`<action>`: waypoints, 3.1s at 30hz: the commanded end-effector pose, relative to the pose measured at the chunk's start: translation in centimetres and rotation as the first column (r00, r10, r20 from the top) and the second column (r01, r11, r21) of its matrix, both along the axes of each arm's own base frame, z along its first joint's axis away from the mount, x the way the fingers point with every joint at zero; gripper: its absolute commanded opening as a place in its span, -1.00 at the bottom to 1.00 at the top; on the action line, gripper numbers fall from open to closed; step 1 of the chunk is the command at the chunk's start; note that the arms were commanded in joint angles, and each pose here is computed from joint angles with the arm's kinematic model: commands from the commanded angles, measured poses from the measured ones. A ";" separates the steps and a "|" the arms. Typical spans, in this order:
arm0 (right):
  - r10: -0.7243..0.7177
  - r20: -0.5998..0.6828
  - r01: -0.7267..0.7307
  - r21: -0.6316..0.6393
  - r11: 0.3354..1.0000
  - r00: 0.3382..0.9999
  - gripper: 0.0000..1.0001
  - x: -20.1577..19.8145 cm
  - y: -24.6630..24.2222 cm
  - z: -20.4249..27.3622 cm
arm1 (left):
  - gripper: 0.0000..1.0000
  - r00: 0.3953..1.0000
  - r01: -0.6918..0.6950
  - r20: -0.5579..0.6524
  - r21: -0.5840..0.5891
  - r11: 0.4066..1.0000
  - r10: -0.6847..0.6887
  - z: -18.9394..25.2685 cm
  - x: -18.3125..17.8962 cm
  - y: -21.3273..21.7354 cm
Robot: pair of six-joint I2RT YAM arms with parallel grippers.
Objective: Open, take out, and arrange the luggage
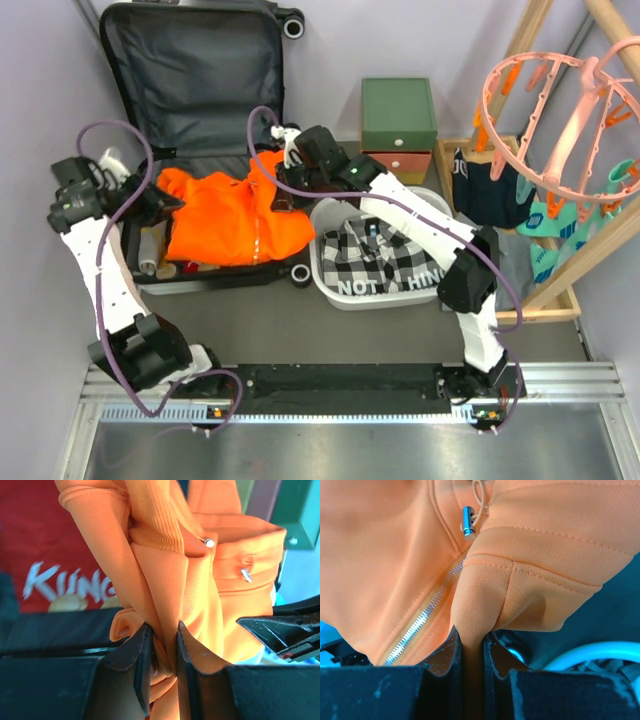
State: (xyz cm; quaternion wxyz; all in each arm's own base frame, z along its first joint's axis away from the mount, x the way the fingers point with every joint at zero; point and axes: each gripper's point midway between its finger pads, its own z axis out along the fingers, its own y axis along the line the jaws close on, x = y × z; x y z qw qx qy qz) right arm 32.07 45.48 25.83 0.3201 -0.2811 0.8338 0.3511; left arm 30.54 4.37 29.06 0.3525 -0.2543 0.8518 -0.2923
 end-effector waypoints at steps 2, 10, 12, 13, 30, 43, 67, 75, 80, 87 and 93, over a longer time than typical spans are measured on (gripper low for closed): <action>-0.096 0.229 0.059 0.164 0.985 0.969 -1.00 0.9 -4.5 11.8 | -1.00 0.965 0.150 0.207 0.064 0.987 -0.160 5.0 3.2 -5.2; -0.294 0.252 0.287 0.064 0.956 0.922 -1.00 1.2 -15.4 11.8 | -1.00 0.848 0.358 0.385 0.092 0.929 -0.365 9.6 5.2 -15.3; -0.433 0.265 0.452 -0.013 0.892 0.862 -1.00 1.0 -21.7 10.6 | -1.00 0.805 0.459 0.376 0.095 0.884 -0.458 8.8 5.0 -21.2; -0.460 0.254 0.483 -0.034 0.875 0.851 -1.00 0.0 -23.8 9.7 | -1.00 0.796 0.481 0.366 0.102 0.871 -0.483 8.2 5.0 -22.5; -0.644 0.178 0.655 -0.381 0.652 0.744 -1.00 0.6 -34.8 -5.9 | -1.00 0.715 0.648 0.040 0.337 0.683 -0.698 -11.0 2.1 -32.2; -0.687 0.057 0.575 -0.599 0.557 0.724 -1.00 -3.2 -36.8 -11.3 | -1.00 0.671 0.707 -0.069 0.359 0.609 -0.739 -11.4 -1.5 -29.7; -0.441 0.311 0.539 -0.461 0.705 0.842 0.37 -1.2 -31.2 -1.9 | 0.10 0.524 0.687 0.072 0.552 0.472 -0.848 -2.9 0.9 -30.6; -0.604 0.403 0.723 -0.304 0.620 0.688 0.20 6.1 -33.3 1.6 | 0.10 0.660 0.472 0.144 0.684 0.556 -0.737 -4.8 8.9 -30.8; -0.555 0.454 0.702 -0.272 0.658 0.697 0.23 9.7 -31.5 1.5 | 0.10 0.672 0.464 0.134 0.691 0.555 -0.728 -6.7 10.4 -31.4; -0.483 0.438 0.639 -0.352 0.684 0.758 -0.13 11.3 -30.3 -2.8 | -0.80 0.590 0.596 0.070 0.634 0.492 -0.804 -9.2 7.8 -32.3; -0.496 0.345 0.603 -0.399 0.691 0.797 -1.00 9.5 -30.1 -7.0 | -1.00 0.527 0.655 0.079 0.596 0.464 -0.846 -9.3 5.0 -33.0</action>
